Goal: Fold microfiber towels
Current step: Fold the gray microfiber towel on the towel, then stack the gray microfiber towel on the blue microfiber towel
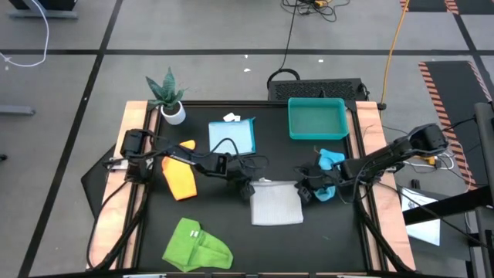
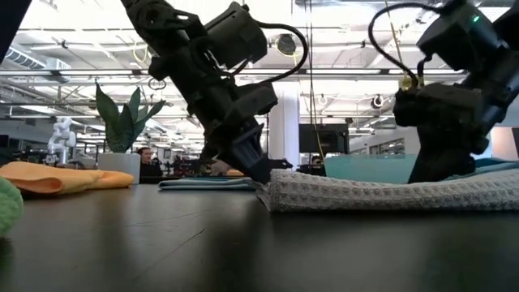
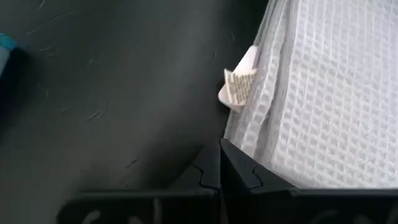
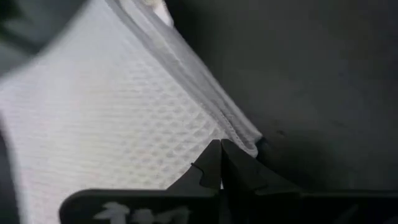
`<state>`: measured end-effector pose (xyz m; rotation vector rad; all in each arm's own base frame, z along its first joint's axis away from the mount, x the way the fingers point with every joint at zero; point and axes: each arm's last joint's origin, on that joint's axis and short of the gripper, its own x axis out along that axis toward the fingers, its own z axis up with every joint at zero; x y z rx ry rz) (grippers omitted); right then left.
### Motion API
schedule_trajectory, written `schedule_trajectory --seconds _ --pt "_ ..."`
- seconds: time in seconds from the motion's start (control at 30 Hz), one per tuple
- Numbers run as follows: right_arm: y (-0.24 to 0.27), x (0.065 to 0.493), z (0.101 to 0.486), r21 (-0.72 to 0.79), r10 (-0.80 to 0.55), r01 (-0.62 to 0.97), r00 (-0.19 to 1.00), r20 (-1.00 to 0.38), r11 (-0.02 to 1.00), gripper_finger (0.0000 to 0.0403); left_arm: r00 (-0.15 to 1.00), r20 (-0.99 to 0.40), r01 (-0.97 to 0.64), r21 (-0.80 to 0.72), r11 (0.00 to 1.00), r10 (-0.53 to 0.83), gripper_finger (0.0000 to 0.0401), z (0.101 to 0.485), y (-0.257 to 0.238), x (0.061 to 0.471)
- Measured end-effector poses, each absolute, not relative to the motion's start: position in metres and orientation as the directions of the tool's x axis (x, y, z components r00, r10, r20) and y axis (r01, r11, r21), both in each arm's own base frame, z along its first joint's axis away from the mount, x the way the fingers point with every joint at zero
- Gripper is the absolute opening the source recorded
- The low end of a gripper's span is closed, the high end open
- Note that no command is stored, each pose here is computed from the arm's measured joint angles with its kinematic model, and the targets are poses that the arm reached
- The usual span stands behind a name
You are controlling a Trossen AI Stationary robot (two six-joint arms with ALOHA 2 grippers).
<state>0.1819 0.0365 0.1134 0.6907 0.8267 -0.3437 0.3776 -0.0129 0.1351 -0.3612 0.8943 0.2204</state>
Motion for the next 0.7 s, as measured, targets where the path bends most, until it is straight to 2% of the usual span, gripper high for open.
schedule_trajectory --seconds 0.13,0.2,0.33,0.47,0.6,0.7 --pt "0.033 0.184 0.115 0.434 -0.025 0.525 0.657 -0.753 0.733 0.0 0.623 -0.78 -0.359 -0.221 0.907 0.057 0.0006 0.15 -0.006 0.373" --pt "0.033 0.184 0.121 0.459 -0.019 0.51 0.684 -0.729 0.728 0.0 0.665 -0.744 -0.371 -0.255 0.893 0.064 0.0014 0.171 -0.004 0.37" --pt "0.036 0.181 0.133 0.515 0.008 0.476 0.729 -0.685 0.713 0.0 0.671 -0.74 -0.434 -0.356 0.828 0.033 0.0039 0.198 -0.01 0.356" --pt "0.042 0.178 0.148 0.583 0.039 0.446 0.771 -0.635 0.679 0.0 0.681 -0.732 -0.486 -0.481 0.73 -0.03 0.0086 0.211 -0.026 0.348" --pt "0.059 0.179 0.165 0.626 0.038 0.44 0.799 -0.6 0.644 0.0 0.667 -0.738 -0.487 -0.531 0.694 -0.097 0.0143 0.208 -0.055 0.345" --pt "0.078 0.181 0.178 0.634 0.021 0.466 0.796 -0.605 0.617 0.0 0.676 -0.733 -0.508 -0.531 0.678 -0.068 0.0185 0.209 -0.075 0.342"
